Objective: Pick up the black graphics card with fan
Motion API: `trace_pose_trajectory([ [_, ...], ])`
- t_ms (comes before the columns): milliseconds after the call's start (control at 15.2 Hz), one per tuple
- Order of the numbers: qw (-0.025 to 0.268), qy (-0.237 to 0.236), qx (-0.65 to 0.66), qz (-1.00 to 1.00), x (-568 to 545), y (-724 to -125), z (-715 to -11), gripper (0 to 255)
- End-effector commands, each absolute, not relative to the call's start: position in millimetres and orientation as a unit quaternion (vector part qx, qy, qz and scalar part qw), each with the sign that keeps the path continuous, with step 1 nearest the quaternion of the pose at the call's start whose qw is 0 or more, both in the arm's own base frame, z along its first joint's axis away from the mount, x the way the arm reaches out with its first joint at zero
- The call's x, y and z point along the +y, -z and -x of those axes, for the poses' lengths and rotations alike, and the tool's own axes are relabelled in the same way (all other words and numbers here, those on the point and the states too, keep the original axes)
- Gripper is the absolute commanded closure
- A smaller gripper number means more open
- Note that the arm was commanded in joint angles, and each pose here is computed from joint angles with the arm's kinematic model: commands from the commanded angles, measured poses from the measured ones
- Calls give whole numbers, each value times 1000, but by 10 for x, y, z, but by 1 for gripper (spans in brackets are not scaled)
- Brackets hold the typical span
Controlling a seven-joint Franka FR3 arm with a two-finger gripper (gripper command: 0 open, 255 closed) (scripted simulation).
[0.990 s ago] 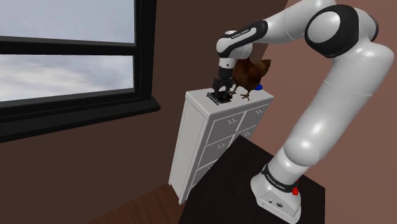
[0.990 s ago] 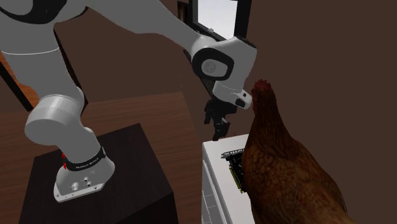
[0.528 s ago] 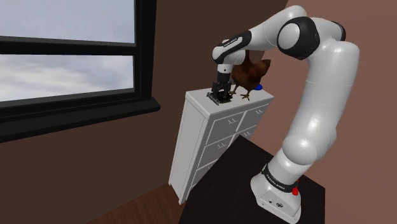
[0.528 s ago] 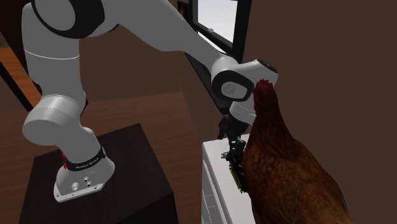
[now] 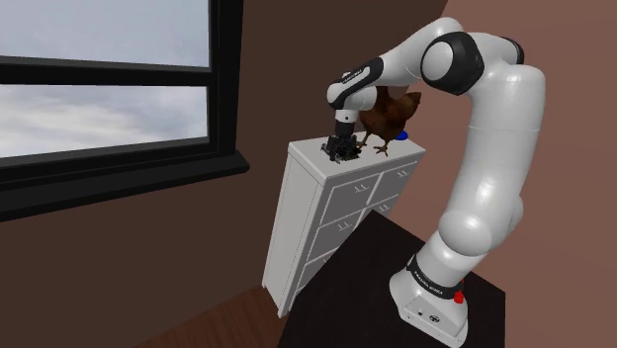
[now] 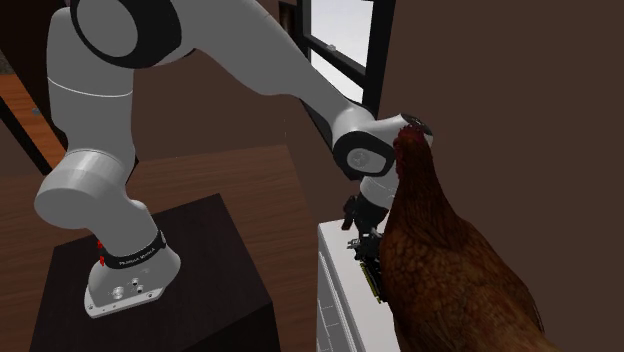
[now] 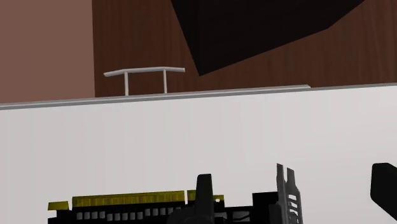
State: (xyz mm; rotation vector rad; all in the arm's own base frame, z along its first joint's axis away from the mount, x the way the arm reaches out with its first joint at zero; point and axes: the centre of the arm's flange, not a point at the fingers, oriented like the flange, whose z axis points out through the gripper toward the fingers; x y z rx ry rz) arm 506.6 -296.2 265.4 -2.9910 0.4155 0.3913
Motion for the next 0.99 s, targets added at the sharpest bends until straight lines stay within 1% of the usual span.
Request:
trace_pose_trajectory([
  [0,48,-128,136,981,-2962,-2639,-5063,255],
  [594,48,-128,136,981,-2964,-2642,-5069,255],
  [924,48,-128,136,981,-2964,-2906,-5069,255],
])
